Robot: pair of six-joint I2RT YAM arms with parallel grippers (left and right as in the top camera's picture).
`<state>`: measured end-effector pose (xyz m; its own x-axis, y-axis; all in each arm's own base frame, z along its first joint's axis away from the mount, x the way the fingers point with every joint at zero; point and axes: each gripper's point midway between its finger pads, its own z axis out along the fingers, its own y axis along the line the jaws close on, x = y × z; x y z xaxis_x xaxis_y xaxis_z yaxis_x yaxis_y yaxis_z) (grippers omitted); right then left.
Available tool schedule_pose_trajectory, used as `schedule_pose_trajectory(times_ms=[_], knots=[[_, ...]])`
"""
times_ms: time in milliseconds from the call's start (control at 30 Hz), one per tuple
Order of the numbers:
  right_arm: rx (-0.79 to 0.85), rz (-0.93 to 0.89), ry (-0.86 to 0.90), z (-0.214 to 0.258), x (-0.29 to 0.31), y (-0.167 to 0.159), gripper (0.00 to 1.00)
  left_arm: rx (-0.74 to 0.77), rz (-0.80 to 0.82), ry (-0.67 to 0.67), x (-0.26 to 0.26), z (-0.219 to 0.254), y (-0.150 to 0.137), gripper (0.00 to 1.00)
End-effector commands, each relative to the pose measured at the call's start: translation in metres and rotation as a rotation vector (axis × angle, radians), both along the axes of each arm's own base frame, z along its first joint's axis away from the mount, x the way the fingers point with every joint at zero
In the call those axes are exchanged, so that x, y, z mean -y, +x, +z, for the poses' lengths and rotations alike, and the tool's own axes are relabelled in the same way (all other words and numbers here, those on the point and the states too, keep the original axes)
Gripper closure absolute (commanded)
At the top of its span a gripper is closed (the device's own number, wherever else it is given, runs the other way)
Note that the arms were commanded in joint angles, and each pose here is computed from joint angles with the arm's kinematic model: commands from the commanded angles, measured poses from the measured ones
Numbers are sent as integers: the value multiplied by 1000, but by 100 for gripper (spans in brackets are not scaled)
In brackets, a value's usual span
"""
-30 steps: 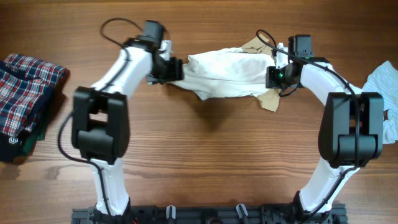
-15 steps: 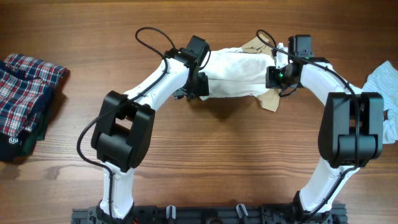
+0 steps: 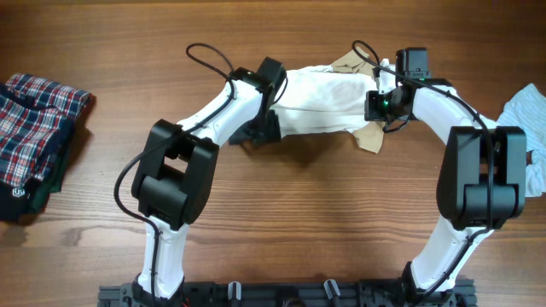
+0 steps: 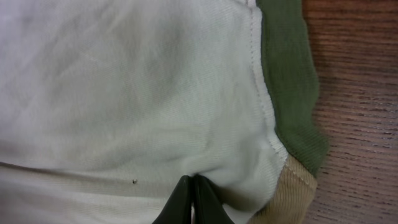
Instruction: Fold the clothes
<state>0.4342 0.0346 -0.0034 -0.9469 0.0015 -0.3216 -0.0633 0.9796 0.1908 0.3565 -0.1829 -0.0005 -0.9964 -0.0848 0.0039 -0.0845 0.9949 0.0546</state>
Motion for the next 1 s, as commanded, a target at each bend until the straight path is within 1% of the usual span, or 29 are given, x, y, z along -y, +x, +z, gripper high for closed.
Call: schedule_pose_trajectory(times_ms=[0, 100, 133, 167, 233, 300, 400, 533, 633, 700, 767, 833, 967], knots=[[-106, -3, -13, -39, 1, -20, 95, -94, -14, 108, -21, -16, -21, 20], [-107, -3, -13, -39, 1, -20, 95, -133, -16, 129, -26, -14, -30, 20], [-106, -3, -13, -39, 1, -20, 95, -135, -15, 130, -26, -13, -31, 20], [-104, -3, -13, -39, 1, -20, 95, -109, -14, 116, -23, -14, -25, 19], [-102, -3, -13, -39, 1, -19, 95, -48, 6, 71, -13, -12, -11, 19], [-106, -3, -13, -39, 1, -20, 95, 1, 22, -3, 3, -7, 5, 19], [-106, -3, -13, -39, 1, -20, 95, 64, 74, -49, 14, -2, 22, 16], [-102, -3, -13, -39, 1, -19, 94, 73, 71, -175, 38, 0, 29, 17], [-102, -3, -13, -39, 1, -19, 94, 45, 91, -232, 36, 10, 28, 20], [-98, -3, -13, -39, 1, -18, 94, 68, 94, -244, 27, 26, 32, 23], [-98, -3, -13, -39, 1, -18, 94, 104, 105, -262, 23, 39, 40, 22], [-98, -3, -14, -39, 1, -18, 94, 112, 108, -265, 22, 40, 42, 20], [-101, -3, -14, -39, 1, -19, 94, 108, 86, -261, 30, 38, 37, 18]])
